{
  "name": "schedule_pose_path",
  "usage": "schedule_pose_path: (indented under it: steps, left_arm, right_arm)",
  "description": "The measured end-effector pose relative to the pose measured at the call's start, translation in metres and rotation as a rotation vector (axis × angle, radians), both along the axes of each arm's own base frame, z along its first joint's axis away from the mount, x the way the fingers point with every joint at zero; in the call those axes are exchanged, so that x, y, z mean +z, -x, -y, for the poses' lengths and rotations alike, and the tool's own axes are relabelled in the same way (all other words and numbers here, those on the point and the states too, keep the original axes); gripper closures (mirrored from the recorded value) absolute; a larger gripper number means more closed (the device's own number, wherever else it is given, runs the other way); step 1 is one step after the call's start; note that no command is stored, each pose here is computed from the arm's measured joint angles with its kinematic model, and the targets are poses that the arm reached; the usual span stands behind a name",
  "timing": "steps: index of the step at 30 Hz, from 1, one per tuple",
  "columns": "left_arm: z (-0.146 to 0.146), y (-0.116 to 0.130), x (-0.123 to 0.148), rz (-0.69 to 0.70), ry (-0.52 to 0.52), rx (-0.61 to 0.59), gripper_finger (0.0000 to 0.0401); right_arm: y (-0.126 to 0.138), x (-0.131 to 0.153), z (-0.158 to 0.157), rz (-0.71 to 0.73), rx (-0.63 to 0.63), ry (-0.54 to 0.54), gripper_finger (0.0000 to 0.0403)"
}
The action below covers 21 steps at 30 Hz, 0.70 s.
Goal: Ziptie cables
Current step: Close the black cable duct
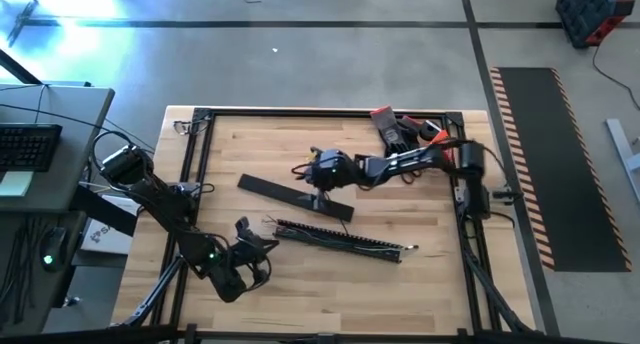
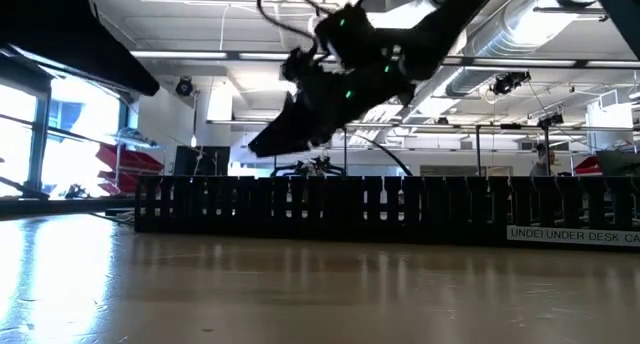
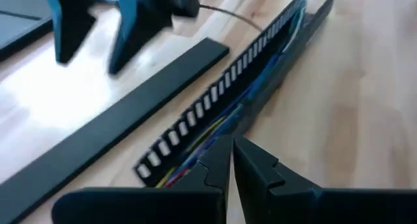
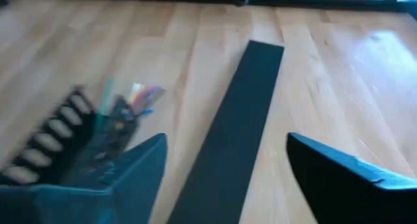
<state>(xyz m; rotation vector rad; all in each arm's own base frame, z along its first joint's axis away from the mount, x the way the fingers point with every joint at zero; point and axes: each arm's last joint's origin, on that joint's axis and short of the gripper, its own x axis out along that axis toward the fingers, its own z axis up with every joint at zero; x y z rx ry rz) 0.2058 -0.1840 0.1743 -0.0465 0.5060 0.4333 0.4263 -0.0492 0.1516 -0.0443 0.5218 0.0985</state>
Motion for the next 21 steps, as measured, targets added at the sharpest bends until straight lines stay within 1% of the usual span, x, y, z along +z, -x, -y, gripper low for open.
schedule_pose_path:
  steps: [2, 4, 7, 9, 11, 13, 15, 21]
  left_arm:
    - [-0.004, 0.001, -0.001, -0.022, -0.021, 0.014, 0.0398]
    - [-0.007, 0.000, -0.002, -0.028, -0.034, 0.030, 0.0398]
    - [-0.010, -0.001, -0.002, -0.033, -0.040, 0.045, 0.0398]
    - [-0.011, -0.002, -0.003, -0.033, -0.040, 0.052, 0.0398]
    - [-0.012, -0.002, -0.003, -0.035, -0.043, 0.053, 0.0398]
    - [-0.013, -0.003, -0.002, -0.027, -0.058, 0.061, 0.0398]
    - [-0.014, -0.003, -0.002, -0.028, -0.067, 0.066, 0.0398]
    - [-0.015, -0.004, -0.002, -0.027, -0.066, 0.074, 0.0398]
  right_arm:
    - [-0.010, -0.019, 0.002, -0.006, -0.005, 0.004, 0.0071]
    - [-0.017, -0.038, -0.001, -0.044, -0.002, -0.004, 0.0049]
    - [-0.026, -0.051, -0.007, -0.061, -0.030, -0.026, 0.0034]
    - [-0.027, -0.057, -0.009, -0.070, -0.061, -0.013, 0.0033]
    - [-0.024, -0.068, -0.010, -0.111, -0.096, 0.001, 0.0038]
    - [-0.022, -0.070, -0.010, -0.124, -0.124, 0.017, 0.0047]
    - [-0.019, -0.073, -0.010, -0.133, -0.140, 0.006, 0.0060]
    - [-0.008, -0.085, -0.008, -0.165, -0.165, -0.011, 0.0118]
